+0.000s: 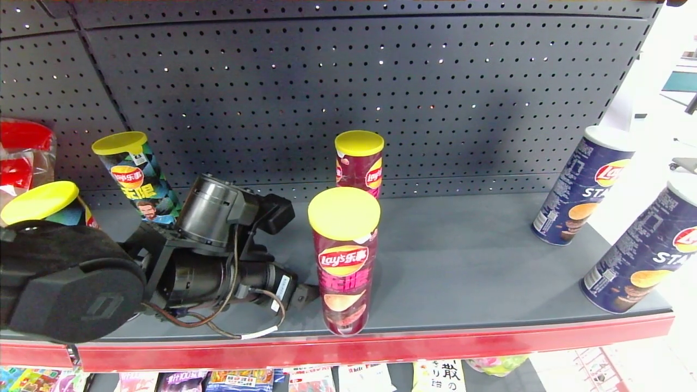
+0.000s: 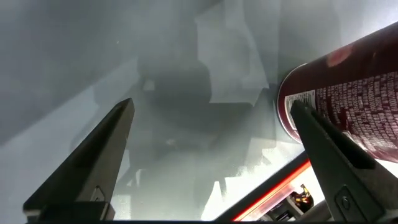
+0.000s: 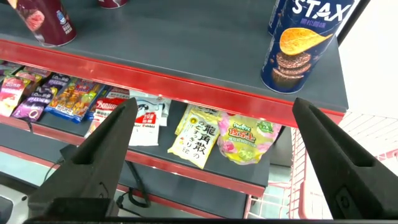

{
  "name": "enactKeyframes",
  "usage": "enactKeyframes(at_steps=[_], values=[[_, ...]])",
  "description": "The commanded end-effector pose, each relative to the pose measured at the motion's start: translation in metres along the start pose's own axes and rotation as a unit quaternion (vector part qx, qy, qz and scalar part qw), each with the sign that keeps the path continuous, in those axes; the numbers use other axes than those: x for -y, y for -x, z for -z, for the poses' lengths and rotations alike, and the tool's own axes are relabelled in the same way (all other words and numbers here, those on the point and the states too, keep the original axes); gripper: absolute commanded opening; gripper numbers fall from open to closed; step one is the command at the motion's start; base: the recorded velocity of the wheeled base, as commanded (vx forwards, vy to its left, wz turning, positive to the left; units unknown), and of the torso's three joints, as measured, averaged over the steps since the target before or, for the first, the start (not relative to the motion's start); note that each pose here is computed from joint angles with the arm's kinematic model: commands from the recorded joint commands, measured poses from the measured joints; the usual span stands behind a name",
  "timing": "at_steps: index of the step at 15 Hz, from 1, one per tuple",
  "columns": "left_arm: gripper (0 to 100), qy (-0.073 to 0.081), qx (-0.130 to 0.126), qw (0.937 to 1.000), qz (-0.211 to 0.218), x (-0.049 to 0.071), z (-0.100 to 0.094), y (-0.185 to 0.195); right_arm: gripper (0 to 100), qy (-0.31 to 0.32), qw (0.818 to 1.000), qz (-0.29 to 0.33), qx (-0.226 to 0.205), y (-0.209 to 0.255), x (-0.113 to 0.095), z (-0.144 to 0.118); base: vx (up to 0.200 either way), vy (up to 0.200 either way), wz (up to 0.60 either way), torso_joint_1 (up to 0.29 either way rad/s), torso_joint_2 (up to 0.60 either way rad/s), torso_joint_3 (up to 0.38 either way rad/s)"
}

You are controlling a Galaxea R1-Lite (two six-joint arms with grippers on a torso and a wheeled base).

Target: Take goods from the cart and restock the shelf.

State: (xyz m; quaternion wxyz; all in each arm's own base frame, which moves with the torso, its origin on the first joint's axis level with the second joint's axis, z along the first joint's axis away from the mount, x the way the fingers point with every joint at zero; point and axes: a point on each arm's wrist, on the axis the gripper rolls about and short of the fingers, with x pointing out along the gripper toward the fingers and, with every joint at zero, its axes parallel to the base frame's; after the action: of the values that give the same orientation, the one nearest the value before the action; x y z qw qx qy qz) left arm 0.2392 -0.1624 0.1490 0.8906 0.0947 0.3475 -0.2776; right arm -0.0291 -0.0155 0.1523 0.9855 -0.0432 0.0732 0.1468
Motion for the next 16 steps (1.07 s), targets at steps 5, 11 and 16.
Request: enactKeyframes(at_steps=[5,11,16], values=[[100,-0.001,0.002,1.0,0.001,0.0014,-0.0023,-0.0014,100,0.0,1.0,-0.001,-0.002,-0.0006,0.0,-0.0002,0.0,0.0,0.0,0.0,0.0,0.0],[100,-0.001,0.005,1.0,0.001,0.0014,-0.0063,-0.0045,100,0.0,1.0,-0.001,-0.002,-0.0006,0.0,-0.0002,0.0,0.0,0.0,0.0,0.0,0.0],[100,-0.001,0.003,1.0,0.001,0.0013,-0.005,-0.0048,100,0.001,1.0,-0.001,-0.003,-0.0008,-0.0001,0.0003,0.0,0.0,0.0,0.0,0.0,0.0]])
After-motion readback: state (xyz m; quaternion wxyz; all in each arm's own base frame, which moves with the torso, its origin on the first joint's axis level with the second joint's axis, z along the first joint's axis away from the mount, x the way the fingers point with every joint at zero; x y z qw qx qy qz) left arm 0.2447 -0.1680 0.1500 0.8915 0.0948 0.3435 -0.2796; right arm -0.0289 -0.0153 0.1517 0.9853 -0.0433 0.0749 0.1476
